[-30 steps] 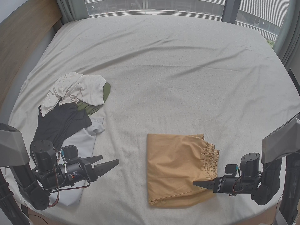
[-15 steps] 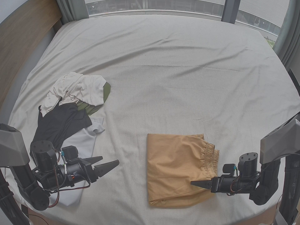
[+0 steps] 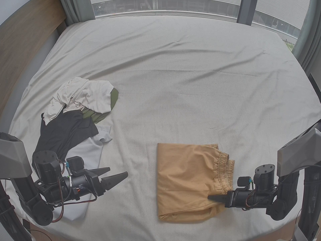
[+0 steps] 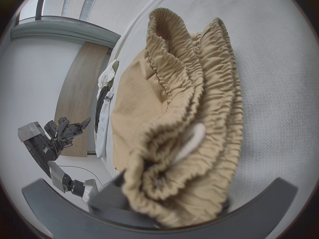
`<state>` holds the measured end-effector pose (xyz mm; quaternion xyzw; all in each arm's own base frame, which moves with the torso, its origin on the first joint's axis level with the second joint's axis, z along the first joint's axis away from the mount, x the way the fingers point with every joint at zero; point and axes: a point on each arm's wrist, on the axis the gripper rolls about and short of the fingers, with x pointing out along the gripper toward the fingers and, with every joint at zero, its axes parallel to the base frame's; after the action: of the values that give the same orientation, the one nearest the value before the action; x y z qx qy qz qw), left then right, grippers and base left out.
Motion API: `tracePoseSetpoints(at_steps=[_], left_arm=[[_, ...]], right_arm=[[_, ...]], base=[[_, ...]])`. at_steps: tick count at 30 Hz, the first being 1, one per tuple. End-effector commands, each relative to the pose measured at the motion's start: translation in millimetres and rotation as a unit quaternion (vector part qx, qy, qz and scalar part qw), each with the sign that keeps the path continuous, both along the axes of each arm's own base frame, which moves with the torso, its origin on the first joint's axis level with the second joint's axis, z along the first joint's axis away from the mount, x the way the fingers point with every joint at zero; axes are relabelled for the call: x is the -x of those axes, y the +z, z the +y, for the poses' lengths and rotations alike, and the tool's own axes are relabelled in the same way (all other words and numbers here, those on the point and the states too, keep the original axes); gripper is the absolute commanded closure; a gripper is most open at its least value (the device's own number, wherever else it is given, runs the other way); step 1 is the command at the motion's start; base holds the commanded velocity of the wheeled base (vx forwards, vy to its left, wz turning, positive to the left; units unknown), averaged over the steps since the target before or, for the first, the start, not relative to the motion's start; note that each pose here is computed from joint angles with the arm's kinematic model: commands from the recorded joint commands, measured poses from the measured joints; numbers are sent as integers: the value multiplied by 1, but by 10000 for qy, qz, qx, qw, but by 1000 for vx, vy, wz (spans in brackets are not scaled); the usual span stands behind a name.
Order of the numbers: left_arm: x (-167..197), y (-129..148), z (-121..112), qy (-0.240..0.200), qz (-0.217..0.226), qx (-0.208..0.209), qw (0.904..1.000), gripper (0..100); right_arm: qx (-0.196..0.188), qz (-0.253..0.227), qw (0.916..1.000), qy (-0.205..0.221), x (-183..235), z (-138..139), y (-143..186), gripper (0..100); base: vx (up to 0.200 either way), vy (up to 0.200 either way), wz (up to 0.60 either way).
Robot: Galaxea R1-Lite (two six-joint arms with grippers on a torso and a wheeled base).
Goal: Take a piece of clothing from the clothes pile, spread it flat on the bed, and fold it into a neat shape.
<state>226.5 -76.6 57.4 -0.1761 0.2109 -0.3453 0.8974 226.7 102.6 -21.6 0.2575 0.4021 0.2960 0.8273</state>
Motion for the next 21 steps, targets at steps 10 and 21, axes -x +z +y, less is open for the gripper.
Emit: tracePoseSetpoints(at_steps=[10,21], left_arm=[[1,-2,0,-33,-15,-73,10000,0],[1,0,0,-17,-52,-63,10000,0]], right_arm=[[-25,-90,9999,41,0,2,4,100],[361,-656,9925,971,15,20,6,100]], base=[[0,0,0],[0,0,0]])
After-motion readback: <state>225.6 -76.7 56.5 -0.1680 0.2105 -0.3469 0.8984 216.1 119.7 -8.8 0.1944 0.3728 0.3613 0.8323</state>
